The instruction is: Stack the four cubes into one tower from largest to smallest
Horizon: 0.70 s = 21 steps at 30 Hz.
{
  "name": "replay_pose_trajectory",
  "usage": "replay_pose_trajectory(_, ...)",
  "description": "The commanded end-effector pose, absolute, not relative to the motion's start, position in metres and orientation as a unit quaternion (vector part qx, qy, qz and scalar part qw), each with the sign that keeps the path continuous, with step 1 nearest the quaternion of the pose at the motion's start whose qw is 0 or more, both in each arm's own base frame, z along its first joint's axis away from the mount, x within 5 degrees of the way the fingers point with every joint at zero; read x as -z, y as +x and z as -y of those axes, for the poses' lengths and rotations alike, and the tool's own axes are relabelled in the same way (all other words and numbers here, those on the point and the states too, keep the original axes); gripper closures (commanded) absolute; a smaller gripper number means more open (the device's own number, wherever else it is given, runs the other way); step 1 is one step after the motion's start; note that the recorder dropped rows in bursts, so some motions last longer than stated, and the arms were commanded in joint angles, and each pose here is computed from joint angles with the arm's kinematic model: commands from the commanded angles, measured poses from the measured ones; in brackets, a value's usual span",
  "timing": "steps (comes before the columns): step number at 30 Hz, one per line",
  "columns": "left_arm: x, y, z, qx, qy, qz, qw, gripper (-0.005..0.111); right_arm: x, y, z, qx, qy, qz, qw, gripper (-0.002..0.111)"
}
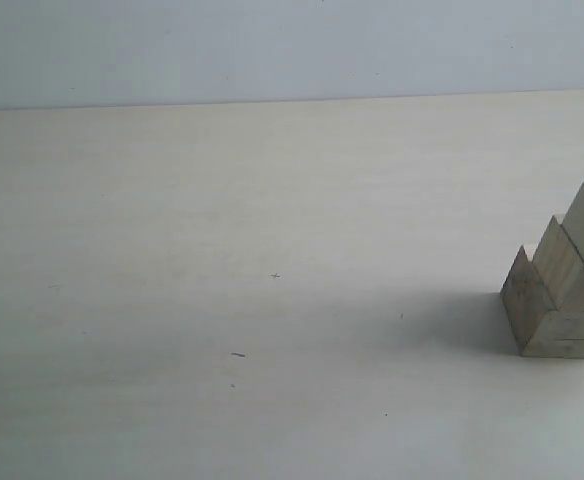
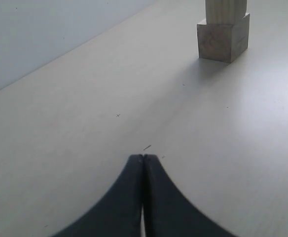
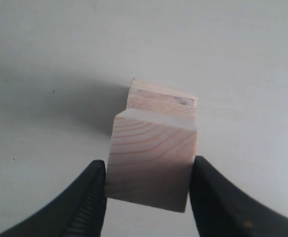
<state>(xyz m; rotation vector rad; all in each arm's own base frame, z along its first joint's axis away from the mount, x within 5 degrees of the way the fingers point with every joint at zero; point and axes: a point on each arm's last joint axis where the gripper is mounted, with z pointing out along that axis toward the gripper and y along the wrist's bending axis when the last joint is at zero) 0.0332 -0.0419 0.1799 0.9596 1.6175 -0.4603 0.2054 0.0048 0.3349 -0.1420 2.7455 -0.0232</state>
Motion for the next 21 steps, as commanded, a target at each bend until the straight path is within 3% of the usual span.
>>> replay_pose_trajectory(1,-0.1809,0.0331,0.0416,0.198,0.404,-0.686,0.572,0.107,-0.335,0.2097,-0.0039,0.01,-0.057,-0.978,0.198,0.099)
replay_pose_trajectory(21,-0.1809,0.0331,0.0416,0.198,0.404,-0.686,0.572,0.107,-0.3279,0.2162,-0.0045,0.01,-0.074,-0.981,0.18,0.099)
